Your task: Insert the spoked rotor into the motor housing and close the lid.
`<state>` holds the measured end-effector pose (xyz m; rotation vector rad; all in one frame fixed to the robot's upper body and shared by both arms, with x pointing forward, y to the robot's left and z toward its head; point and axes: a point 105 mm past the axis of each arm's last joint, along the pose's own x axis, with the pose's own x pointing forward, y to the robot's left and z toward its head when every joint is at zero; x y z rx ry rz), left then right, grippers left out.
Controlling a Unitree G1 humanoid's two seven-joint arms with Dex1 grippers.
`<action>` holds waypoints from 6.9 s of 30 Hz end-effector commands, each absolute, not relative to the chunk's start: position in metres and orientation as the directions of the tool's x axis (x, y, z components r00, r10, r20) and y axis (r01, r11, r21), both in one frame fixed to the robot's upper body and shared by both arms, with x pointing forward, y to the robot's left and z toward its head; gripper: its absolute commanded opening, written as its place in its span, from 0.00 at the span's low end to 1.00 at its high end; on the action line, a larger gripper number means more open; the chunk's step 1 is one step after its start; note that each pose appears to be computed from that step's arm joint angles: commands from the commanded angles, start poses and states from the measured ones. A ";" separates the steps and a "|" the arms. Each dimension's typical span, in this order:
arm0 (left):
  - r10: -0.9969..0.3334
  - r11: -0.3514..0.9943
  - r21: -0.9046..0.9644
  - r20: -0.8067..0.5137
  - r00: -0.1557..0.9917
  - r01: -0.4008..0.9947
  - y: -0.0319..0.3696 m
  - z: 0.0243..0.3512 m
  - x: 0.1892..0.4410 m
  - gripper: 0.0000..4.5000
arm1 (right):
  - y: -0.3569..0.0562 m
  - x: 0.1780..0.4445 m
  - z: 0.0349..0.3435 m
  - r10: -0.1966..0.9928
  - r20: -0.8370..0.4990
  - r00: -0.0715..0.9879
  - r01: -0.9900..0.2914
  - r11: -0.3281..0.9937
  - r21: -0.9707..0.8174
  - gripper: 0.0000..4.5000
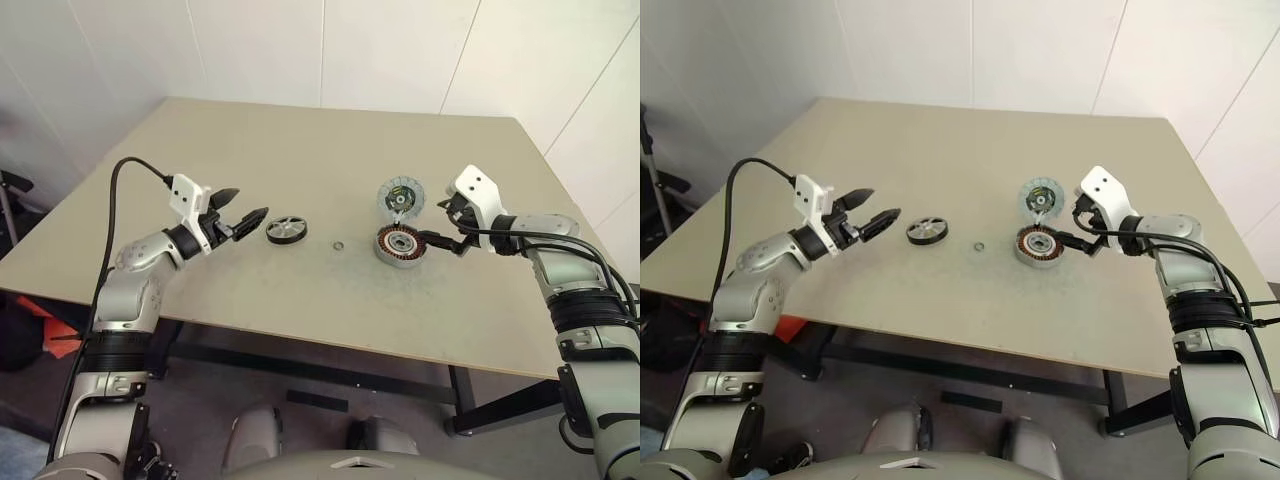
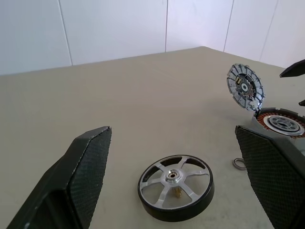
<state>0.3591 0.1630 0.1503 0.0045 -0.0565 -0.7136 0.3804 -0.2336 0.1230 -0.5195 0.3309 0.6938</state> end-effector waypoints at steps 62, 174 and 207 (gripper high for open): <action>-0.636 0.770 0.053 -0.007 0.772 0.635 0.165 0.137 0.355 0.98 | -0.068 0.371 0.061 0.672 -0.422 0.609 -0.763 0.642 -0.078 1.00; -0.626 0.774 0.088 -0.038 0.779 0.627 0.168 0.131 0.355 1.00 | -0.064 0.396 0.048 0.584 -0.447 0.678 -0.683 0.725 -0.090 0.18; -0.651 0.756 0.065 -0.030 0.758 0.652 0.157 0.127 0.360 1.00 | -0.191 0.393 0.121 0.492 -0.441 0.751 -0.641 0.703 -0.307 0.14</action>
